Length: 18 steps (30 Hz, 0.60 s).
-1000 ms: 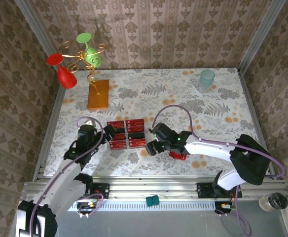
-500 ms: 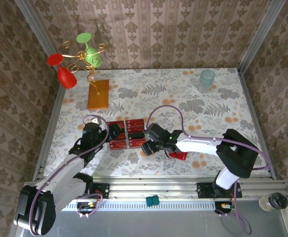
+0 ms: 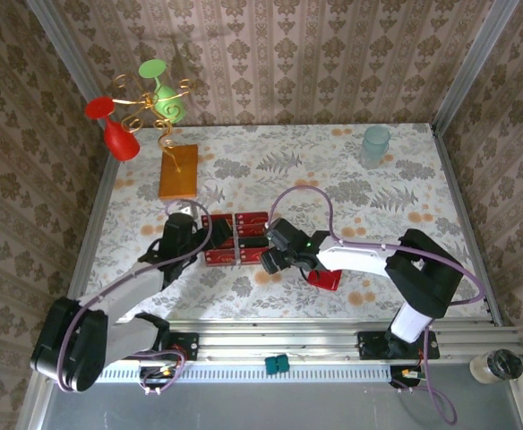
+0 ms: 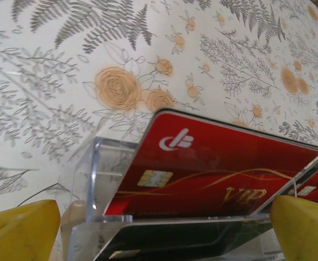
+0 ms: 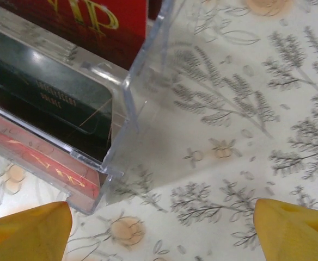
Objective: Put the credit cards into the card holder
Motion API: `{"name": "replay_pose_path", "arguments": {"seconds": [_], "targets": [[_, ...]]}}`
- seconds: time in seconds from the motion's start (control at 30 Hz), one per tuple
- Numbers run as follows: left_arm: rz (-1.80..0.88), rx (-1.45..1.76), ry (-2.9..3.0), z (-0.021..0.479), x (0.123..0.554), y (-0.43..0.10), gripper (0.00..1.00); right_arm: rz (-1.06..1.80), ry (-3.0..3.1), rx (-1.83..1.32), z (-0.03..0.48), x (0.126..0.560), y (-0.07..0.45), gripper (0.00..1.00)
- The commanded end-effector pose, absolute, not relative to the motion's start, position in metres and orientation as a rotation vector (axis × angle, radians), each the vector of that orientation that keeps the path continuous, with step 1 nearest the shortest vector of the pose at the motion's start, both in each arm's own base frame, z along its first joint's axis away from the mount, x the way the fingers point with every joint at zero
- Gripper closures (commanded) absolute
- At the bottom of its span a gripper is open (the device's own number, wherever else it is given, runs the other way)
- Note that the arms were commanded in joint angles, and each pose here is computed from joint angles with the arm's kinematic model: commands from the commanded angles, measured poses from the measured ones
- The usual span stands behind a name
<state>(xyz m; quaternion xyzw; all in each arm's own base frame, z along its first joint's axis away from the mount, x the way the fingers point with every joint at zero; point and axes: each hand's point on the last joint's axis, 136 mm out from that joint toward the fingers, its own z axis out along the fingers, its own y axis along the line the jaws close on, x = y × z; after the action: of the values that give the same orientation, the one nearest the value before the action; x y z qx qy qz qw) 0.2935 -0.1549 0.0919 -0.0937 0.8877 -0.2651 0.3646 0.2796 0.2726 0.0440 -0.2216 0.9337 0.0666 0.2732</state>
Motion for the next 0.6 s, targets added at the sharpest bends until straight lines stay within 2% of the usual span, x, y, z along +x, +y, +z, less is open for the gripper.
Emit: {"name": "replay_pose_path", "arguments": {"seconds": [0.0,0.57], "targets": [[-0.73,-0.162,2.214,0.115,0.313,-0.179,0.0,0.107,2.492,-0.509,0.048,0.301,0.256,0.12],[-0.883,0.047,2.206,0.123,0.398,-0.304,0.0,0.01,2.547,-0.146,0.05,0.376,0.146,0.12]]}}
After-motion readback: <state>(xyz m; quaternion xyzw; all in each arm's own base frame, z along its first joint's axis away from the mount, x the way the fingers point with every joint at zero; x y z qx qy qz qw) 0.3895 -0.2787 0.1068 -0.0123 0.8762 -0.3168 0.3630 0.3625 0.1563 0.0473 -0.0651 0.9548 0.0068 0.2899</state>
